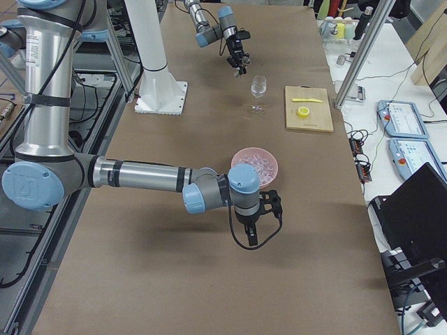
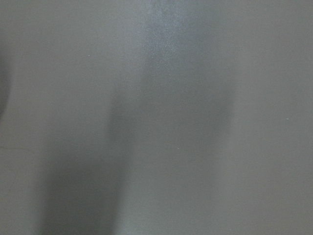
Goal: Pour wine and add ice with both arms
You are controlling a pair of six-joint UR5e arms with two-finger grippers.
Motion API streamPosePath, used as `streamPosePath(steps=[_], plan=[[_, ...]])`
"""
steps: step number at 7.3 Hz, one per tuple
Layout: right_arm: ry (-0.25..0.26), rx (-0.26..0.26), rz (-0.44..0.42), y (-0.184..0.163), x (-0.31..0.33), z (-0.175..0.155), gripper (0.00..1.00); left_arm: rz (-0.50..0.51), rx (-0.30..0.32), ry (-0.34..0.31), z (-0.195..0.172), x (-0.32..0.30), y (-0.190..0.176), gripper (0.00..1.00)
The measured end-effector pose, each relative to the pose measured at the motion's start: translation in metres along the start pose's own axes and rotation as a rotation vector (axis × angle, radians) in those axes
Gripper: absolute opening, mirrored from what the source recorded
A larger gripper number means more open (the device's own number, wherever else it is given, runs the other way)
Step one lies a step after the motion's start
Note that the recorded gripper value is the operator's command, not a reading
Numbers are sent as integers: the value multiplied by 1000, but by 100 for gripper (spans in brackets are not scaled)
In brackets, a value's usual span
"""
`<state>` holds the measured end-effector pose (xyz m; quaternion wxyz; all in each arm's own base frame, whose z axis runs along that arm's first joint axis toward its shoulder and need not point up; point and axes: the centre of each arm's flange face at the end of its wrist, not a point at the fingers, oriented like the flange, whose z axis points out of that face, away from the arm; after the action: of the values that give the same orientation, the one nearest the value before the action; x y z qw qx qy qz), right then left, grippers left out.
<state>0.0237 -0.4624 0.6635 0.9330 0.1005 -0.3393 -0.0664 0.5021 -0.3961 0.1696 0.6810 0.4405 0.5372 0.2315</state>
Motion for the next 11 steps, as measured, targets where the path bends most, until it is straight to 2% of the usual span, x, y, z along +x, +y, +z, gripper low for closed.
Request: streamPosePath(steps=[2,6,11], plan=[[0,-1,1,1,0,0,100,13,-78,-43,4,17,-27,0],[0,-3,3,1,1,1,100,37,-189,-95,9,30,-46,0],[0,-2,2,1,1,1,100,50,-254,-135,10,31,-61,0]])
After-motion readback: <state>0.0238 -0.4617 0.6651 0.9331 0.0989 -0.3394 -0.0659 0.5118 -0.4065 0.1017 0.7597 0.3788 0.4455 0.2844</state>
